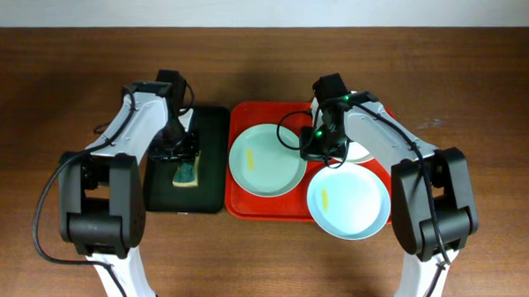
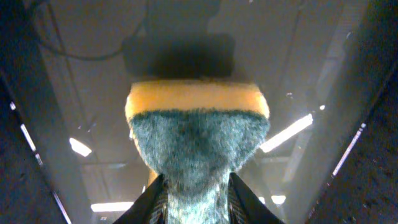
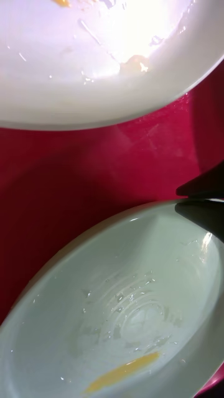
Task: Clean dirty plates on tray and stack at the side
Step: 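Lower left gripper and grasp the green-and-yellow sponge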
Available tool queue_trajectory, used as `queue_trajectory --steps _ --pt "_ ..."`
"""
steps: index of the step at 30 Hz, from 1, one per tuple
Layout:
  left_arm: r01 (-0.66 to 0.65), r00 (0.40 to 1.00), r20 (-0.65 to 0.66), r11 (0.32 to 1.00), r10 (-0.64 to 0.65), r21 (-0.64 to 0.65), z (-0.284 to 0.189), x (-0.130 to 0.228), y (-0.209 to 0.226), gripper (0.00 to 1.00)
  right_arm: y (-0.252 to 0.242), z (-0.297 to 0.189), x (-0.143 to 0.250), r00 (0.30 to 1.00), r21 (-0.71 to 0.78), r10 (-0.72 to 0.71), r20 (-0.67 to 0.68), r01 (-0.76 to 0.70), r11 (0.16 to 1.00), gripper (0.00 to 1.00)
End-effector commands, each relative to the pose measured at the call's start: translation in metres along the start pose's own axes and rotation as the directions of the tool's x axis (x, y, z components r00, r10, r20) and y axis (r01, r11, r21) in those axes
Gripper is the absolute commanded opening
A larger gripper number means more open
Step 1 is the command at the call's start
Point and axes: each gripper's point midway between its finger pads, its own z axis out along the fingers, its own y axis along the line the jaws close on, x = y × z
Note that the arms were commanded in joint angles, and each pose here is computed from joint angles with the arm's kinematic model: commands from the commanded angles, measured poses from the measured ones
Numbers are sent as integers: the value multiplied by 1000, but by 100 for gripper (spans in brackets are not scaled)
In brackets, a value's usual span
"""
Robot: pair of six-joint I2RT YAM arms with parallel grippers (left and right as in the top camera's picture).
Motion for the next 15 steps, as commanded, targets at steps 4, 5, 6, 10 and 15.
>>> queue_trajectory --steps 4,5,6,10,15 --pt "5 1000 -31 1000 -5 -10 19 11 4 29 0 6 4 1000 14 6 -14 -6 1000 4" --pt "5 1000 -31 1000 -5 -10 19 11 4 28 0 6 4 1000 14 6 -14 -6 1000 4" --pt "5 999 -31 1000 -5 -10 19 11 4 28 0 6 4 1000 14 6 -14 -6 1000 4" --pt "5 999 -39 1000 -6 -11 24 15 5 27 0 6 4 1000 14 6 -14 -6 1000 4" --pt "6 999 -45 1000 -6 -11 35 20 6 20 0 6 4 1000 13 6 -13 -6 1000 5"
